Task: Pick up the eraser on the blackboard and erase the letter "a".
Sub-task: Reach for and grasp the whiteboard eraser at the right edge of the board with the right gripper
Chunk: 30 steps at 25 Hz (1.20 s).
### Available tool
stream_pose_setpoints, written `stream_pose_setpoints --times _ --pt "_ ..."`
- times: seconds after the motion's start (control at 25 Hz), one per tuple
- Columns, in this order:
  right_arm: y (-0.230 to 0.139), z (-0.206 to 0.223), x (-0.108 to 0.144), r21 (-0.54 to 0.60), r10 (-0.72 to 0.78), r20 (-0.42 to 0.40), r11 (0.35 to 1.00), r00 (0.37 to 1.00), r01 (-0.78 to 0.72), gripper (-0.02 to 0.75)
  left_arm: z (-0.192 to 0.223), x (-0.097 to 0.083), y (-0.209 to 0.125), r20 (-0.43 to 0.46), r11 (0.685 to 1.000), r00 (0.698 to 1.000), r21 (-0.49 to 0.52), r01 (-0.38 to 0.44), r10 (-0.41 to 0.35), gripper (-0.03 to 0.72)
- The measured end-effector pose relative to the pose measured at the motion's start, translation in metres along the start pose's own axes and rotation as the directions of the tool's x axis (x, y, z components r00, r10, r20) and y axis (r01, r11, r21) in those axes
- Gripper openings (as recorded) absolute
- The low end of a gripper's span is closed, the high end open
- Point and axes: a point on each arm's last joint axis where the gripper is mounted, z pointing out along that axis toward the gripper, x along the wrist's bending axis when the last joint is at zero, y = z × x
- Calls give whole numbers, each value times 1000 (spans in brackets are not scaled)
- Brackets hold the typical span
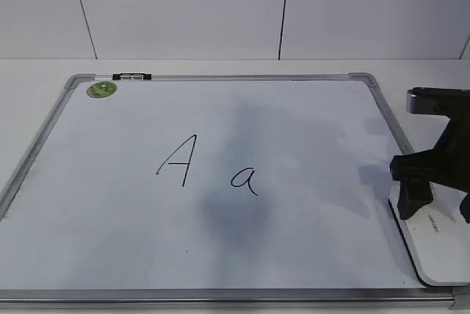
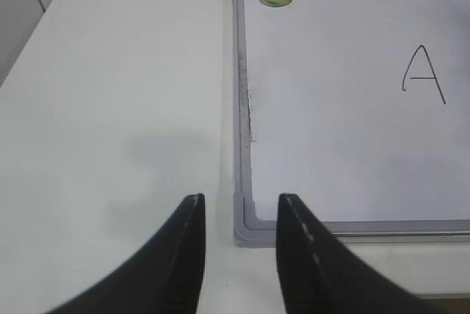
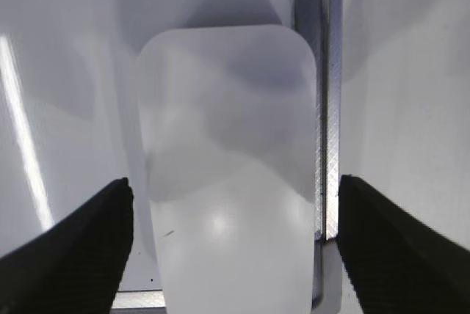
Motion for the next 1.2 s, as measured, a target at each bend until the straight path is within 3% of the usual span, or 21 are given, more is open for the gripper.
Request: stream_pose_setpoints --times 1.2 --pt "2 10 6 62 -27 23 998 999 26 670 0 0 0 0 1000 1000 0 0 0 235"
